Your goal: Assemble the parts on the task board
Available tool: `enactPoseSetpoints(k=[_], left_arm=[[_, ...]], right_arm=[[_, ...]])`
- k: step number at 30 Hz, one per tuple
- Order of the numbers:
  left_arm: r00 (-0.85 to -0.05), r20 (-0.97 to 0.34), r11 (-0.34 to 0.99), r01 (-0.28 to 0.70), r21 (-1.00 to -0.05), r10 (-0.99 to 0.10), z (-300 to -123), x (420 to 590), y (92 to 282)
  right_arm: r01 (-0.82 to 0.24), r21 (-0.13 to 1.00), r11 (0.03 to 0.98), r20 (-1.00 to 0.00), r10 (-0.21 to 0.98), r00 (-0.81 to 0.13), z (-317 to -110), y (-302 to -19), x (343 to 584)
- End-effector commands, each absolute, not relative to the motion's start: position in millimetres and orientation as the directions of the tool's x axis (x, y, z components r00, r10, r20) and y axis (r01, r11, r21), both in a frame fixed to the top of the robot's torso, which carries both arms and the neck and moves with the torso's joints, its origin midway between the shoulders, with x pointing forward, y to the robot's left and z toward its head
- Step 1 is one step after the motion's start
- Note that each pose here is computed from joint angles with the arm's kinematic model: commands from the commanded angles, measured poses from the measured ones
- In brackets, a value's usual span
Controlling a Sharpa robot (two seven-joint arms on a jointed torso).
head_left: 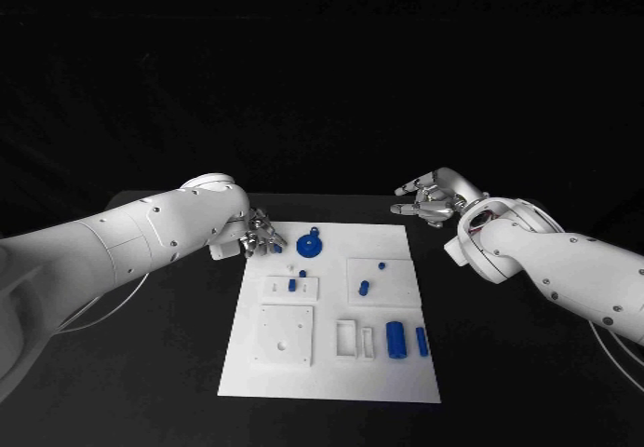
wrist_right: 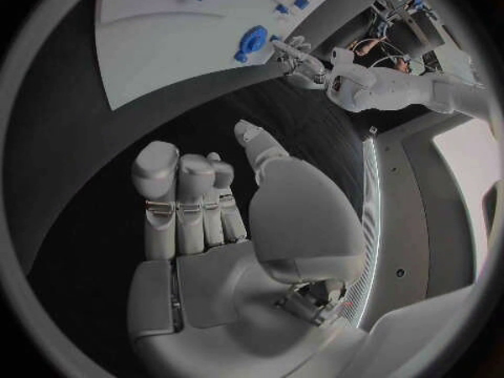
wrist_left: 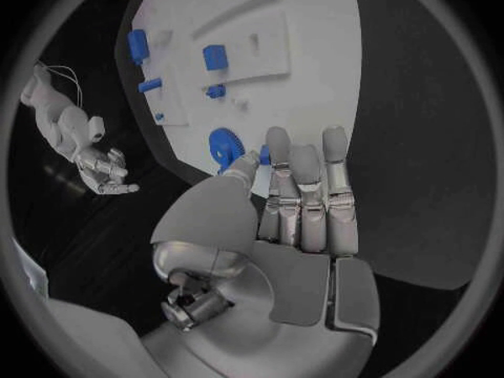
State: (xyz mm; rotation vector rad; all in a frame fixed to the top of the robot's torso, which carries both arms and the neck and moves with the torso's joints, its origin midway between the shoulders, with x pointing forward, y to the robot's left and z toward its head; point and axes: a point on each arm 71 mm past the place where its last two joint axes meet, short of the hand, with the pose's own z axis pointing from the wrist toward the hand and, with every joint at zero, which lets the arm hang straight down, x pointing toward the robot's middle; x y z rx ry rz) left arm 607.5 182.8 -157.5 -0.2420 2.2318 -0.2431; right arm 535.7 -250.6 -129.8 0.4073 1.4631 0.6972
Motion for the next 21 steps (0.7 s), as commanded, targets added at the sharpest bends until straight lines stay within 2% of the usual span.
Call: enactPoseSetpoints(k=[1,13,21], left_arm=[[-0.636,-0.720,0.953,-0.090,-0.289,-0.278,-159.1,605.8,180.3],[-0.613,-0.695,0.918,-0.147,-0.368,-0.376,-159.1,601.4,185.7],[-0.594,-0.695,0.906,-0.160,-0.391,-0.405,-158.6,590.4,189.8]], right_arm=[[-0.184,0.642,0.745,-0.762,0.646,-0.041,-130,-250,536],[-0.179,0.646,0.742,-0.759,0.650,-0.039,-130,-253,536],[-0.172,0.648,0.742,-0.757,0.653,-0.036,-130,-256,536]])
